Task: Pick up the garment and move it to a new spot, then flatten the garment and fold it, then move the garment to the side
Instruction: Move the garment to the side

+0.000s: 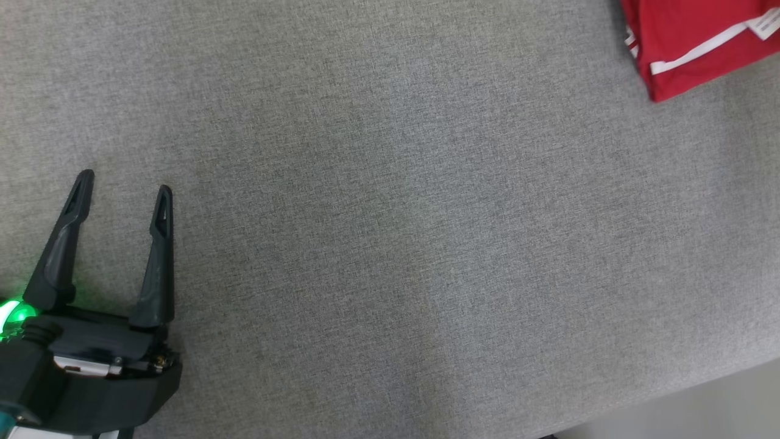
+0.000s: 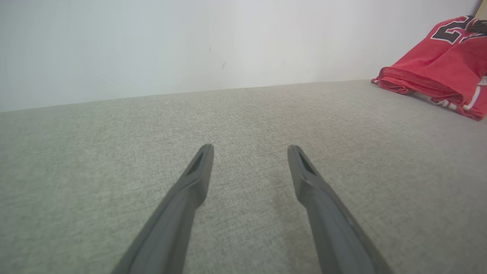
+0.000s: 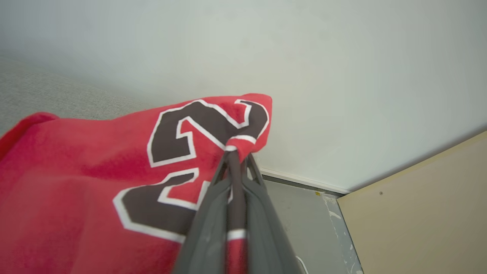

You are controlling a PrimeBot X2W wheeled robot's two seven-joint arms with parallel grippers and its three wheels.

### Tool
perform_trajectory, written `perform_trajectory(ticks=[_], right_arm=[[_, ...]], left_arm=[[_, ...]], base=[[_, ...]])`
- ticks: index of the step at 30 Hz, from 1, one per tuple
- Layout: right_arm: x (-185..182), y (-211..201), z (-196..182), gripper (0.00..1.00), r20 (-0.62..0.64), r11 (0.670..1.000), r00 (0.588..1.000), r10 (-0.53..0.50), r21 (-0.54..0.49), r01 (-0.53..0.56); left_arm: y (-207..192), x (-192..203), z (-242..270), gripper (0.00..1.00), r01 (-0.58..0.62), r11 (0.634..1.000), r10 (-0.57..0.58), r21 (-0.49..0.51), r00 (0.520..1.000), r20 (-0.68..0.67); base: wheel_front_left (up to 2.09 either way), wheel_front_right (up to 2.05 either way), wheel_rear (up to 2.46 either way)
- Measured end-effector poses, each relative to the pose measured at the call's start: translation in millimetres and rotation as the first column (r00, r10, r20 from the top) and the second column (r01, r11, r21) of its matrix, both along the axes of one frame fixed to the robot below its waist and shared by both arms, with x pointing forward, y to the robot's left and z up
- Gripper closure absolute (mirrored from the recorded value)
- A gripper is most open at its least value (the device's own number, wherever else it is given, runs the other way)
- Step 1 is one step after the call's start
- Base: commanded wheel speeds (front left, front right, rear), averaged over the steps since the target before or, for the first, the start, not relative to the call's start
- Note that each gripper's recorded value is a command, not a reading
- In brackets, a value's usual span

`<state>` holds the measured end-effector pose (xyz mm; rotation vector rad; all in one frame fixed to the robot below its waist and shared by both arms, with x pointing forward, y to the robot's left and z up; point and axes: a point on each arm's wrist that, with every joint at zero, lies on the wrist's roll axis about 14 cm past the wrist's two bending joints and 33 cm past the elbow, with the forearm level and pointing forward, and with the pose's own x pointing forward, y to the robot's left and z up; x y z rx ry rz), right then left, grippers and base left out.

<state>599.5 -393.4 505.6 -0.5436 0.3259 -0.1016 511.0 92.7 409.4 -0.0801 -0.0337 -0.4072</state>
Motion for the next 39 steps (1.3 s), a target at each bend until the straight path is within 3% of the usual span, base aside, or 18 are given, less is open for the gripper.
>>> perform_trajectory(ticks=[9, 10, 12, 15, 16, 17, 28, 34, 39], right_arm=[[4, -14, 5, 1.00, -0.003, 0.999, 0.999, -0.038, -0.033, 0.038], [5, -14, 6, 0.91, 0.000, 0.999, 0.999, -0.035, -0.038, 0.035], [7, -14, 6, 0.94, 0.003, 0.999, 0.999, -0.034, -0.041, 0.034], [10, -13, 8, 0.80, 0.011, 0.998, 1.000, -0.028, -0.054, 0.028], [11, -13, 10, 0.51, 0.017, 0.998, 1.000, -0.021, -0.063, 0.022], [12, -13, 11, 0.00, 0.021, 0.997, 1.000, -0.022, -0.067, 0.023], [5, -2, 33, 0.00, 0.096, 0.997, 0.995, 0.034, -0.078, -0.027], [-10, 41, 40, 0.00, 0.187, 0.988, 0.971, 0.152, -0.024, -0.150], [-44, 86, 42, 0.00, 0.274, 0.966, 0.938, 0.212, 0.086, -0.243]], left_arm=[[2, 0, -2, 0.00, -0.013, 1.000, 0.013, -0.010, 1.000, -0.008], [3, 0, -2, 0.00, -0.014, 1.000, 0.014, -0.012, 1.000, -0.010], [3, 0, -3, 0.00, -0.014, 1.000, 0.014, -0.012, 1.000, -0.012], [3, 0, -4, 0.00, -0.014, 1.000, 0.014, -0.012, 1.000, -0.015], [3, 0, -3, 0.00, -0.015, 1.000, 0.015, -0.012, 1.000, -0.015], [3, 0, -3, 0.00, -0.015, 1.000, 0.015, -0.012, 1.000, -0.015], [9, -6, 8, 0.00, -0.063, 0.998, 0.062, -0.030, 0.998, -0.031], [24, -22, 17, 0.00, -0.129, 0.991, 0.128, -0.029, 0.990, -0.057], [45, -42, 40, 0.00, -0.200, 0.979, 0.199, -0.029, 0.979, -0.043]], base=[[0.00, 0.00, 0.00], [0.00, 0.00, 0.00], [0.00, 0.00, 0.00], [0.00, 0.00, 0.00], [0.00, 0.00, 0.00], [0.00, 0.00, 0.00], [0.00, 0.00, 0.00], [0.00, 0.00, 0.00], [0.00, 0.00, 0.00]])
